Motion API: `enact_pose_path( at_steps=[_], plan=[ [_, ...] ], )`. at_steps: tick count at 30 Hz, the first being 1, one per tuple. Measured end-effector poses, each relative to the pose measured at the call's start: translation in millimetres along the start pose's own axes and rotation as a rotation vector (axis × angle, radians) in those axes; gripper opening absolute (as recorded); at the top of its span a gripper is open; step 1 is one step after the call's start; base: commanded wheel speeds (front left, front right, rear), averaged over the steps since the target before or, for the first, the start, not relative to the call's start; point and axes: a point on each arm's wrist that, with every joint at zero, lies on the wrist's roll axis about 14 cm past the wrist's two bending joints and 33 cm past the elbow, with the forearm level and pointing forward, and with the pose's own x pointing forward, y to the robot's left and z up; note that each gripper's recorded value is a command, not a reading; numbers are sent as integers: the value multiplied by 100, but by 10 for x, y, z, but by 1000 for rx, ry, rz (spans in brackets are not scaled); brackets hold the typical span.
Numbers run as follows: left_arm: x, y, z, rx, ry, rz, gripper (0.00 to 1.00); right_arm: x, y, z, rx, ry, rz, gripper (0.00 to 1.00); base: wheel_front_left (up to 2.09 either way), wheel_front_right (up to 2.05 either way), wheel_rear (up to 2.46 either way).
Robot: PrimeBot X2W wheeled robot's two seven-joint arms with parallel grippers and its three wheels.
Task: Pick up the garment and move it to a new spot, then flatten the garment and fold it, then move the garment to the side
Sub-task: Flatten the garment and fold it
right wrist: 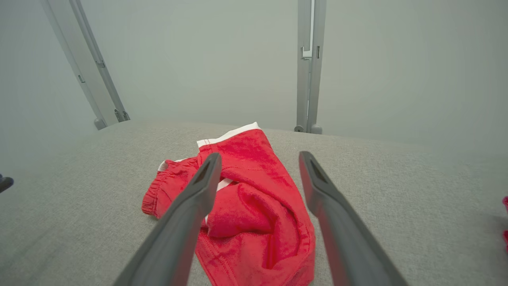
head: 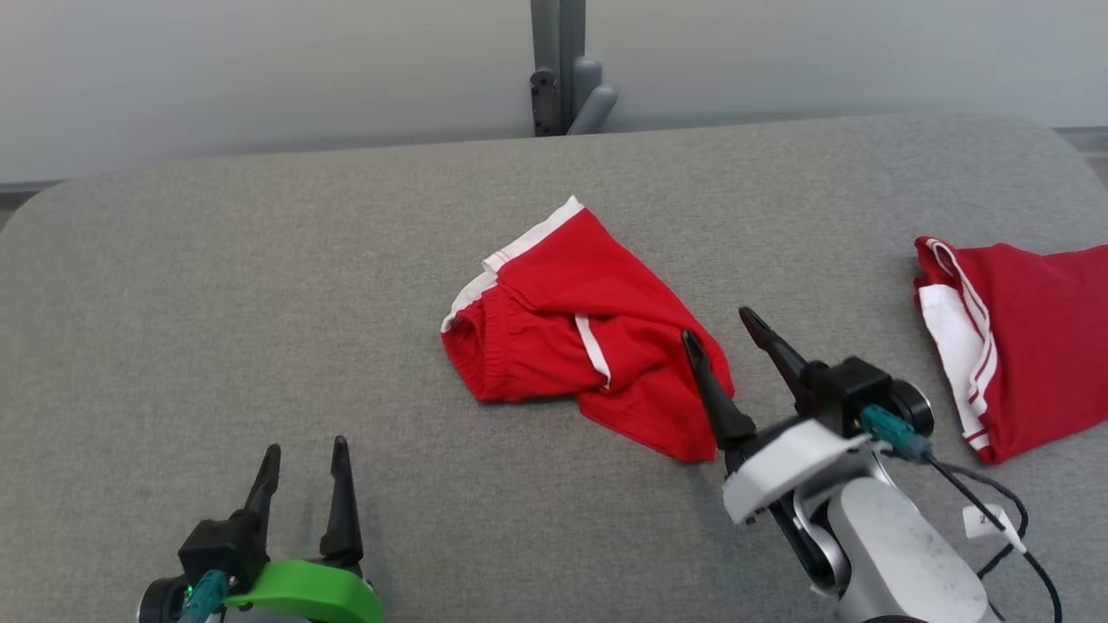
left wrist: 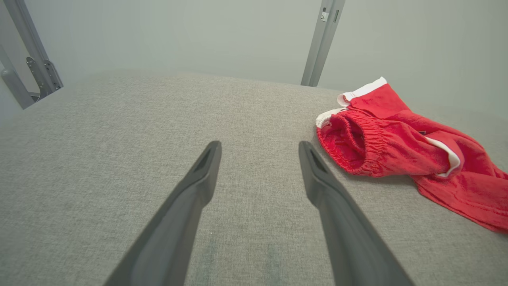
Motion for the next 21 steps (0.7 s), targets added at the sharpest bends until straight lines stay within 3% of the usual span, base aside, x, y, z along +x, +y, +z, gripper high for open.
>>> enact_pose_path(
  at_steps=[5,10,21],
  plan=[
    [67,-61,-58,-31,20,-8,100,514,204,-63,-62,32,135,100,0,0,0],
    [40,49,-116,-56,39,43,100,848,205,-430,-103,150,189,100,0,0,0],
    [-10,355,-285,-58,94,157,100,1101,325,-1192,-145,350,286,100,0,0,0]
  ],
)
